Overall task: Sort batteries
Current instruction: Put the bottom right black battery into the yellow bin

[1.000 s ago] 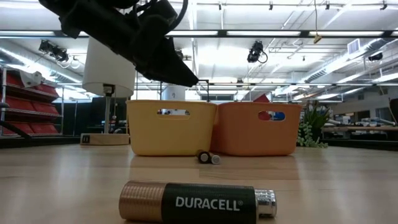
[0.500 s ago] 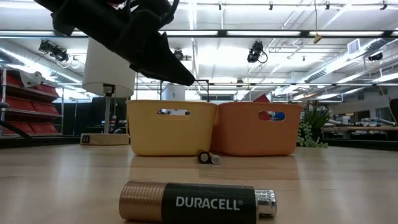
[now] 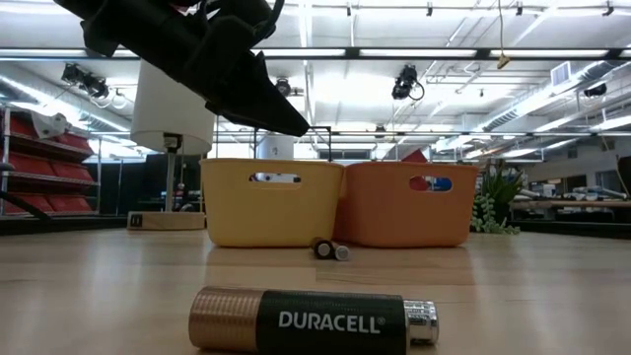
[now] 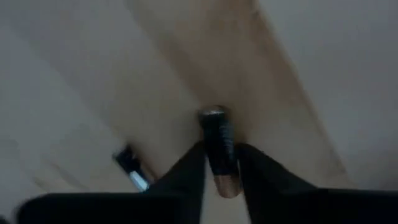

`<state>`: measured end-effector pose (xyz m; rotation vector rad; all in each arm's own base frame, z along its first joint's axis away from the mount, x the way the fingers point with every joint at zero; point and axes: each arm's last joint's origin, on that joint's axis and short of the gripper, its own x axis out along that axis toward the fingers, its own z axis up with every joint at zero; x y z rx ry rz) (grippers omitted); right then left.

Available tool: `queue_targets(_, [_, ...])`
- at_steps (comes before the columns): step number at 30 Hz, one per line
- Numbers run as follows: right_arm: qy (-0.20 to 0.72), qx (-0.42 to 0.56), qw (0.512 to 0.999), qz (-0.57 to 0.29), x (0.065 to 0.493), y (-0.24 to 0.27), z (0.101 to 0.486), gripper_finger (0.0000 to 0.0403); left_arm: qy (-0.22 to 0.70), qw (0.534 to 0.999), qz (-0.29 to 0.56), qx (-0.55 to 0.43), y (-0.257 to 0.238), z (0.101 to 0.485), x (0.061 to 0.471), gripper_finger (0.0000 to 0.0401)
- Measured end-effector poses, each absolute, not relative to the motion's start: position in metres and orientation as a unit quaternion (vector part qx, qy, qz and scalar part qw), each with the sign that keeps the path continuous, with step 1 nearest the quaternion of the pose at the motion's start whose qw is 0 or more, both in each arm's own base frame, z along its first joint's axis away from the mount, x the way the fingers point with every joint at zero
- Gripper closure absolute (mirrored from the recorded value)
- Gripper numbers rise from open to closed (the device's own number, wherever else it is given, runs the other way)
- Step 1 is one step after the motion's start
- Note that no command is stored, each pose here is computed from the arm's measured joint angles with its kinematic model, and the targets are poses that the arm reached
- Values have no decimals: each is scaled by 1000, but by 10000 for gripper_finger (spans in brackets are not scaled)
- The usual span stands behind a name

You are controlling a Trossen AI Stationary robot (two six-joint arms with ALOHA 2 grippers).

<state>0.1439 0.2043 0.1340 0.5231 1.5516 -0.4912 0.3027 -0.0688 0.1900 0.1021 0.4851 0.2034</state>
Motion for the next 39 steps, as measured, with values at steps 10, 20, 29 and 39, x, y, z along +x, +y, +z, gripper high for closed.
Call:
queue_targets(10, [508,139,828,-194,187,168,161,371,214,962,150,80,-66,195,304,148])
queue_targets(20, [302,-30,923,-238,240,90,225,374,148,970,174,88,-58,209,312,148])
queue_targets(29, [151,0,988,-33,317,35,236,375,223,917,313,104,-40,237,262,148])
queue_targets(39, [162,99,980,-62,349,-19,180,333,227,945,230,61,-40,253,248,148])
